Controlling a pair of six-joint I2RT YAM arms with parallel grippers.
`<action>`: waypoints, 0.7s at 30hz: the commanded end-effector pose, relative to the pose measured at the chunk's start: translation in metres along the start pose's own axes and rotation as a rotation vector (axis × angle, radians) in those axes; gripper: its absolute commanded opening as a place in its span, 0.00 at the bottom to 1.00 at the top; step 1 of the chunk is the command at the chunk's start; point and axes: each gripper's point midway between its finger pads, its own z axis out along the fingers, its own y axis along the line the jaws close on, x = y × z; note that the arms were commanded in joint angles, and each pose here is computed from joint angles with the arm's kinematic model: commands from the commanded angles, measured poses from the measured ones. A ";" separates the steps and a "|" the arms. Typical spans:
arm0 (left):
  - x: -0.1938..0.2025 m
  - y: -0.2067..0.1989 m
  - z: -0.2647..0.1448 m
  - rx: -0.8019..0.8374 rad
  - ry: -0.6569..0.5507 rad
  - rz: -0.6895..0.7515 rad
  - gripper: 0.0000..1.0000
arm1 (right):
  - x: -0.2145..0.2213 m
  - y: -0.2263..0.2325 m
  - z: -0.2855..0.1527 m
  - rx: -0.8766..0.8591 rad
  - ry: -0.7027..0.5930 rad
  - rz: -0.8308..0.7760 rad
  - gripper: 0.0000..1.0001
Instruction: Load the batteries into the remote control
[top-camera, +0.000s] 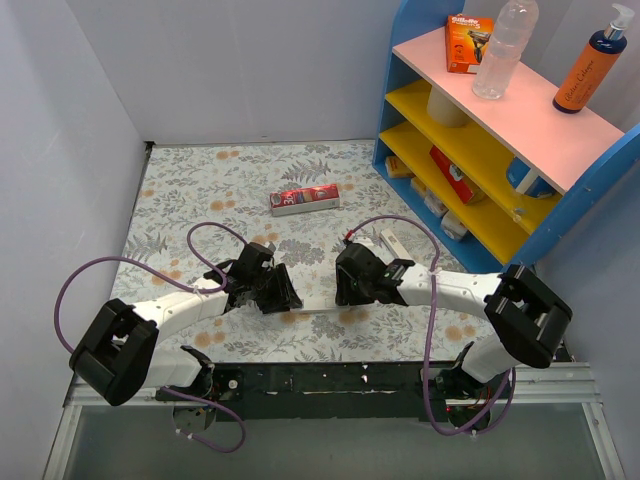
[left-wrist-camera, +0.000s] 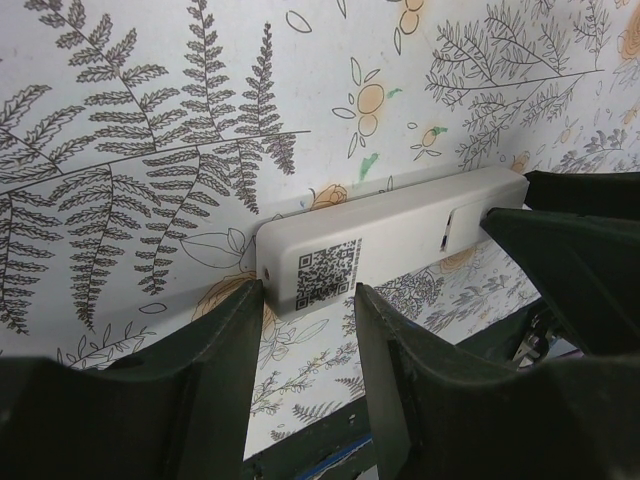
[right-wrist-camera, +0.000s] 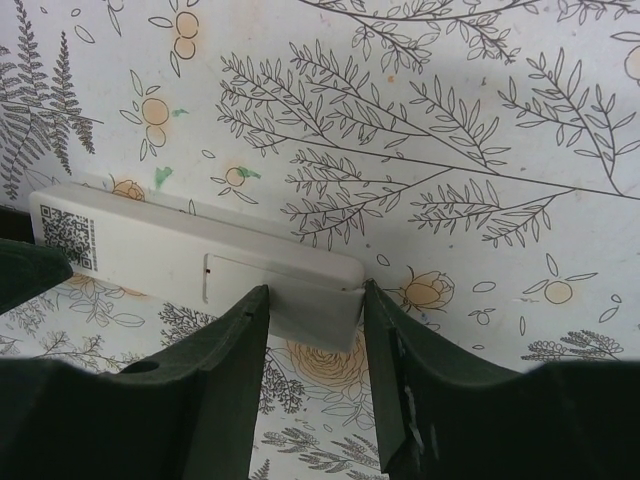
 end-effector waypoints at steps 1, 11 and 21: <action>0.000 -0.008 -0.005 0.041 -0.007 0.013 0.41 | 0.019 -0.017 0.005 0.073 0.038 -0.072 0.48; 0.000 -0.007 -0.005 0.041 -0.006 0.012 0.41 | 0.016 -0.022 0.007 0.003 -0.067 -0.142 0.48; 0.001 -0.007 -0.005 0.040 -0.002 0.012 0.41 | 0.029 -0.033 0.010 -0.051 -0.112 -0.185 0.48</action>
